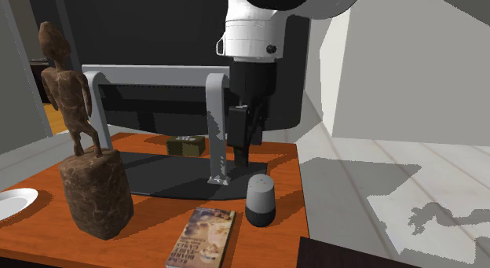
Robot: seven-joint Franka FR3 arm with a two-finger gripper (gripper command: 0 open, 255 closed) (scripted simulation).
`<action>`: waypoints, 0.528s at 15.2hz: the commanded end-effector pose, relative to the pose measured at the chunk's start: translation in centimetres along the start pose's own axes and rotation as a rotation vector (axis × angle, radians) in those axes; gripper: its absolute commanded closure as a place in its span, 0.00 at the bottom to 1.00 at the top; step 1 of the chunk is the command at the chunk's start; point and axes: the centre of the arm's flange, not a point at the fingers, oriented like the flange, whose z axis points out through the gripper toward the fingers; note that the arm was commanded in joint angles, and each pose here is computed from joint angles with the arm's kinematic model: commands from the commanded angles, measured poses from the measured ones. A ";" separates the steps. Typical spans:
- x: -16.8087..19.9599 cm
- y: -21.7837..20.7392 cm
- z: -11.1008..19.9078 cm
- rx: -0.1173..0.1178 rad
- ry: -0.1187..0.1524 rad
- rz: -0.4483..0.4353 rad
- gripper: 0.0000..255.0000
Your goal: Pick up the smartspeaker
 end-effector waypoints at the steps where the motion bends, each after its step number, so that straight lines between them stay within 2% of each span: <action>1: 0.5 1.8 1.7 -0.005 0.002 -0.008 0.00; 8: 1.7 8.5 7.6 -0.018 0.007 -0.031 0.00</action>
